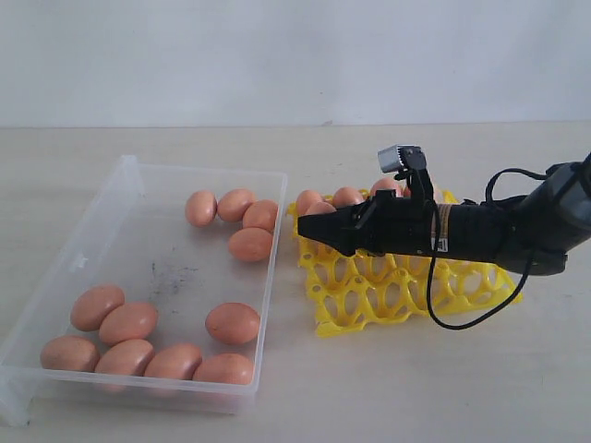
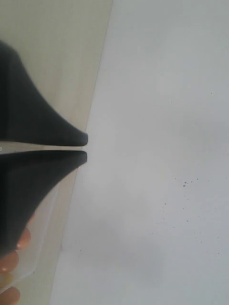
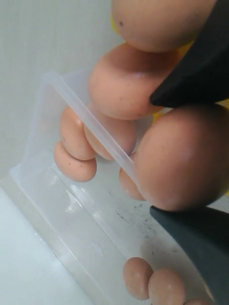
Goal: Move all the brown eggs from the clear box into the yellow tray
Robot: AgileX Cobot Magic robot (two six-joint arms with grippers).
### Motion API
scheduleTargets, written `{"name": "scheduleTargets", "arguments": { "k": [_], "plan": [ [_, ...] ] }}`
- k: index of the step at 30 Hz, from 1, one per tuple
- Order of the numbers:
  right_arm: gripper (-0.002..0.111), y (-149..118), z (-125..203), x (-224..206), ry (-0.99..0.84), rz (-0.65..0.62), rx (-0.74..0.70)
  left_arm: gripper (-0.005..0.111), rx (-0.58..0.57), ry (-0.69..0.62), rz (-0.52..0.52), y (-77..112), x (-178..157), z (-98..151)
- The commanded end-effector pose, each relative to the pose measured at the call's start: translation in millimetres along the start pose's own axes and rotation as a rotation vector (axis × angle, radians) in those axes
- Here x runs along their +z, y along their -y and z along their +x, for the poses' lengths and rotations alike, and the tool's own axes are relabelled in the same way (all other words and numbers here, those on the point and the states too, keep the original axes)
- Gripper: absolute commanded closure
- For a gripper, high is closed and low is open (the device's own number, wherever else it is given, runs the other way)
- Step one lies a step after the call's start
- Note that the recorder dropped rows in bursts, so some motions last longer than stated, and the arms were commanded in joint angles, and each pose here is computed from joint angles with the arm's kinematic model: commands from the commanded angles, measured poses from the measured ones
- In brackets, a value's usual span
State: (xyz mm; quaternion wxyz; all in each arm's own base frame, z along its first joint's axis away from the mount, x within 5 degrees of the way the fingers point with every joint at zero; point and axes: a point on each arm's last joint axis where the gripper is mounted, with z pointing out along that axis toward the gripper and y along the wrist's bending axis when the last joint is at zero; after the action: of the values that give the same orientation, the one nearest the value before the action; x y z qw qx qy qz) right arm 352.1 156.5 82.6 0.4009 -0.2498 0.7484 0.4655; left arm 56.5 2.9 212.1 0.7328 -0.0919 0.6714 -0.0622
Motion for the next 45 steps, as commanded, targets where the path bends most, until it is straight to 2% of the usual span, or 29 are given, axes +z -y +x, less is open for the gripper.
{"name": "scheduleTargets", "arguments": {
  "k": [1,10,15,45],
  "plan": [
    [0.058,1.7,0.1,-0.2,-0.014,0.019,0.024,0.103,0.001,0.004,0.005,0.5,-0.3,-1.0],
    [0.058,-5.7,-0.3,-1.9,-0.069,-0.029,0.017,0.103,0.001,0.004,0.005,0.5,-0.3,-1.0],
    [0.058,-3.4,0.4,-2.7,-0.100,0.011,0.040,0.103,0.001,0.004,0.005,0.5,-0.3,-1.0],
    [0.058,-2.2,1.2,-2.8,-0.109,0.026,0.063,0.103,0.001,0.004,0.005,0.5,-0.3,-1.0]
  ]
}}
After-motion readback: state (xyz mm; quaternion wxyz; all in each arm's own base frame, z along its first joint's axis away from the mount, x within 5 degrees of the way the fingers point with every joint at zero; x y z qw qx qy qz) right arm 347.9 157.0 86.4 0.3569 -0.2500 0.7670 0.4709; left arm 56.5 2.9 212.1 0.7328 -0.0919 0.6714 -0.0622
